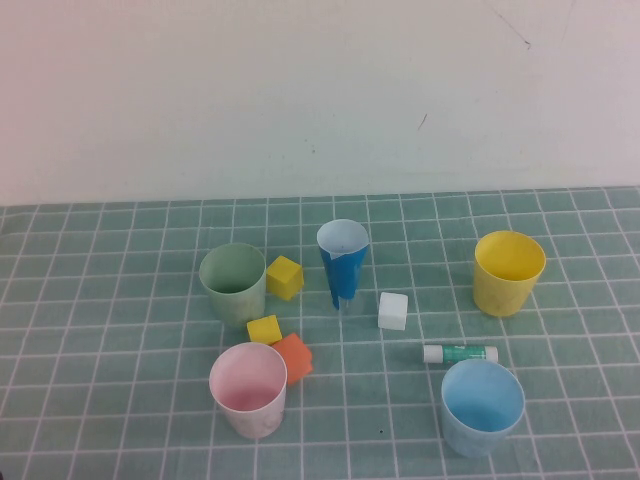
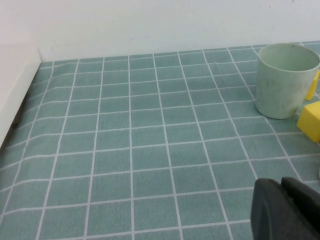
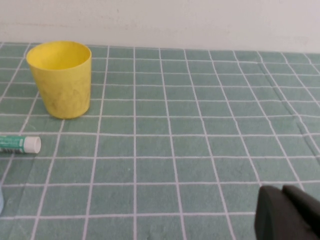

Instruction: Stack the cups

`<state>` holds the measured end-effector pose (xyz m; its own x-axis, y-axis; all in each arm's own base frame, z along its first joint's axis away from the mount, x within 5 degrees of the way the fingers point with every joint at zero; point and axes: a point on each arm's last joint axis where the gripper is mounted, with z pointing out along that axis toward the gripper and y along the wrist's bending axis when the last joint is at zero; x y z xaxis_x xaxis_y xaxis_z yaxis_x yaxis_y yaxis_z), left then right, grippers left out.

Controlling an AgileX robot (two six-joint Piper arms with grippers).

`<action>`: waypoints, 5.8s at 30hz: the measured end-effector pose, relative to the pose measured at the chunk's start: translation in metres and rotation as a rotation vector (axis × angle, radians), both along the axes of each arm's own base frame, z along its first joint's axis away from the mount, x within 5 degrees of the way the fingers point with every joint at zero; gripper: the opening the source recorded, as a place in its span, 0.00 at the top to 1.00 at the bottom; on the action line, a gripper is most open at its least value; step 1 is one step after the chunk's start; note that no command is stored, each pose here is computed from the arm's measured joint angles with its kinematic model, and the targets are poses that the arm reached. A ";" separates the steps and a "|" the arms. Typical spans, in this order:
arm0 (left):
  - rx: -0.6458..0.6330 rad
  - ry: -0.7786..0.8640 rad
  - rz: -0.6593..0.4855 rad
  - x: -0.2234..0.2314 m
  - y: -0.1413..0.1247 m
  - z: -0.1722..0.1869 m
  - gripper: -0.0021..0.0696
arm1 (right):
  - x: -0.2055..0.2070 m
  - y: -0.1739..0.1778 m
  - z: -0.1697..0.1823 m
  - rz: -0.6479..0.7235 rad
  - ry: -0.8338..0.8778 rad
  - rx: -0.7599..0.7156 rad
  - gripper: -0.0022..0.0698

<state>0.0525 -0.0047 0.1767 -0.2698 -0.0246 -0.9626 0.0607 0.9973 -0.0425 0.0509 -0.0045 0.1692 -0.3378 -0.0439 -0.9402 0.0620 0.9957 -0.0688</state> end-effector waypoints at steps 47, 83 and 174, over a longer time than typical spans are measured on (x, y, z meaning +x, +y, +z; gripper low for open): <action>-0.064 -0.523 0.025 -0.004 0.002 0.118 0.97 | -0.008 -0.001 0.120 0.009 -0.385 -0.257 0.97; 0.021 0.619 -0.356 0.282 -0.093 0.097 0.35 | 0.055 0.024 0.080 0.494 0.356 -0.183 0.97; 0.217 0.906 -0.502 0.255 -0.121 0.072 0.95 | 0.059 0.025 0.085 0.480 0.280 -0.163 0.97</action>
<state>0.3072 -0.1257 0.2492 -0.8208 0.4373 -0.3675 0.5030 0.8582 -0.1023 0.1099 0.0202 0.2539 -0.4795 -0.3906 -0.7859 -0.4364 0.8831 -0.1726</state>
